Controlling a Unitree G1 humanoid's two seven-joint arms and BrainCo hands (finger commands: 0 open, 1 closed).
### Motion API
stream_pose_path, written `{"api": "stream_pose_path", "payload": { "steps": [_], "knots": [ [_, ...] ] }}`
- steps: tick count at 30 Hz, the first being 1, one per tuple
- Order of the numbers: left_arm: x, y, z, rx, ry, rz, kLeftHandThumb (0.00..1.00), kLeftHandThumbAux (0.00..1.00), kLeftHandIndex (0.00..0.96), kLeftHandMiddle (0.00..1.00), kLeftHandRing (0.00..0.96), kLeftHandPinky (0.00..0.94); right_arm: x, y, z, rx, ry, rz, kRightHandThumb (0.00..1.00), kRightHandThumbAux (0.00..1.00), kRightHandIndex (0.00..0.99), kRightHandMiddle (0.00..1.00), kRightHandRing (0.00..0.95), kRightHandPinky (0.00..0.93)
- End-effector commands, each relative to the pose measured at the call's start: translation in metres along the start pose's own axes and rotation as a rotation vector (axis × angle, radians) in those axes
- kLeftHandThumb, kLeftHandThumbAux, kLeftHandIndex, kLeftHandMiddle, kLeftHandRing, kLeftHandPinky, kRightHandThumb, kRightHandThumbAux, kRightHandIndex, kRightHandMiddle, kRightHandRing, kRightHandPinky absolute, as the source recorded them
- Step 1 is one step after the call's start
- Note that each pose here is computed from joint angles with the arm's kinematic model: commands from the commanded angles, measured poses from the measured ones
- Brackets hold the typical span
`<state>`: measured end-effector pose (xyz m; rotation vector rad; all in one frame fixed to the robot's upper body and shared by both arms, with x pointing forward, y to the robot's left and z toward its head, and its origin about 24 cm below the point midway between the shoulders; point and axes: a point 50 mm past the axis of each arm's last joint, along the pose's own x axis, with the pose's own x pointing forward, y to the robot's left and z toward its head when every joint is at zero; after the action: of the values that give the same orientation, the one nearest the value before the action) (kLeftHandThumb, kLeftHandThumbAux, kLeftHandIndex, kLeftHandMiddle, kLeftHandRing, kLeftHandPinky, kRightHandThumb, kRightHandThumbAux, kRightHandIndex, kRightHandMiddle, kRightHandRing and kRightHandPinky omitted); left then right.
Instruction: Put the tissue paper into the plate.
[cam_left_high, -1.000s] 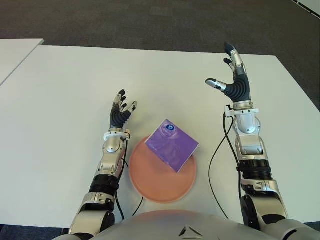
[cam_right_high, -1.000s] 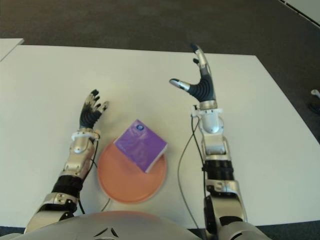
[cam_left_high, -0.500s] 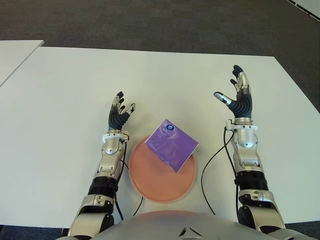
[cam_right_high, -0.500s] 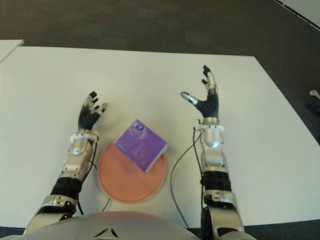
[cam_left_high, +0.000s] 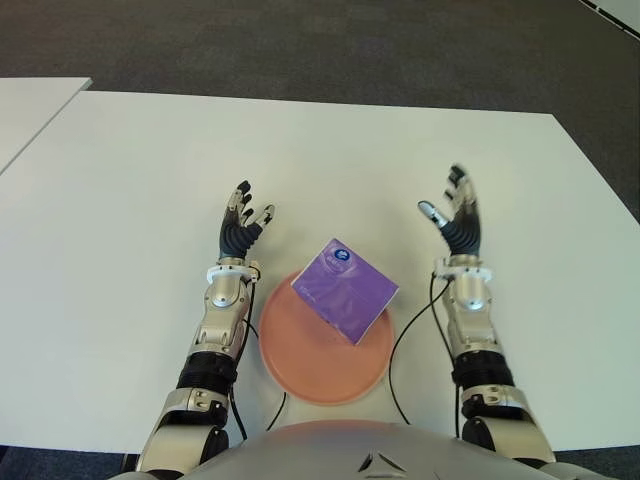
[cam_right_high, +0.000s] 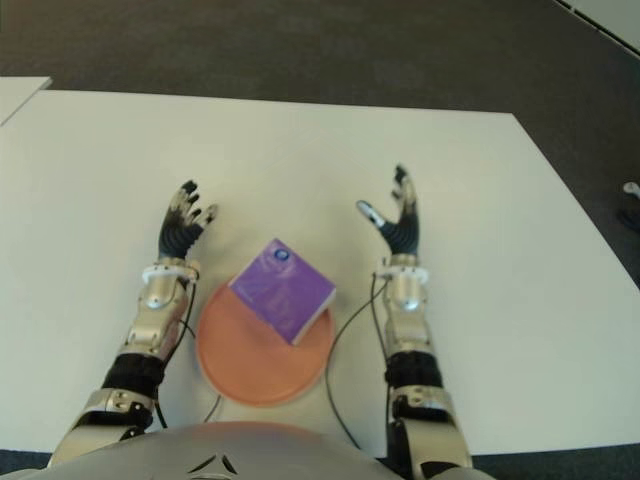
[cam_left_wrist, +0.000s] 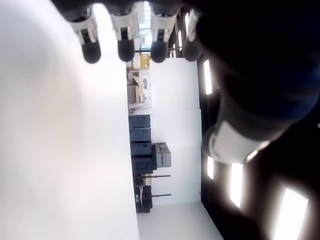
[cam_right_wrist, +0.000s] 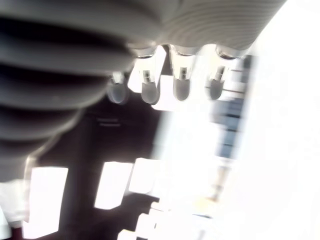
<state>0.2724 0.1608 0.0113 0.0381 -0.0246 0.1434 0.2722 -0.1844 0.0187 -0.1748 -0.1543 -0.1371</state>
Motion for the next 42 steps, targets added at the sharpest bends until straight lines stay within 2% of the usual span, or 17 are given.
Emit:
{"api": "stream_pose_path", "payload": {
  "steps": [1, 12, 22, 30, 42],
  "knots": [
    [-0.002, 0.001, -0.006, 0.007, 0.036, 0.001, 0.145, 0.715, 0.075, 0.063, 0.036, 0.027, -0.004, 0.008, -0.007, -0.007, 0.026, 0.013, 0.123, 0.588, 0.000, 0.000, 0.000, 0.000],
    [-0.002, 0.001, -0.005, 0.004, 0.039, -0.001, 0.148, 0.720, 0.080, 0.066, 0.037, 0.029, -0.016, 0.020, -0.019, -0.003, 0.068, 0.047, 0.124, 0.581, 0.000, 0.000, 0.000, 0.000],
    [-0.001, 0.000, -0.004, 0.003, 0.035, -0.006, 0.155, 0.714, 0.078, 0.064, 0.035, 0.022, -0.023, 0.039, -0.033, 0.009, 0.136, 0.093, 0.139, 0.550, 0.000, 0.000, 0.000, 0.002],
    [-0.001, -0.002, -0.004, 0.004, 0.032, -0.004, 0.171, 0.708, 0.084, 0.064, 0.035, 0.027, -0.029, 0.055, -0.034, 0.023, 0.168, 0.182, 0.137, 0.533, 0.000, 0.000, 0.000, 0.007],
    [0.000, -0.003, -0.003, -0.001, 0.026, -0.008, 0.174, 0.715, 0.079, 0.062, 0.032, 0.020, -0.031, 0.061, -0.028, 0.036, 0.184, 0.228, 0.146, 0.560, 0.000, 0.000, 0.000, 0.002]
  ]
}}
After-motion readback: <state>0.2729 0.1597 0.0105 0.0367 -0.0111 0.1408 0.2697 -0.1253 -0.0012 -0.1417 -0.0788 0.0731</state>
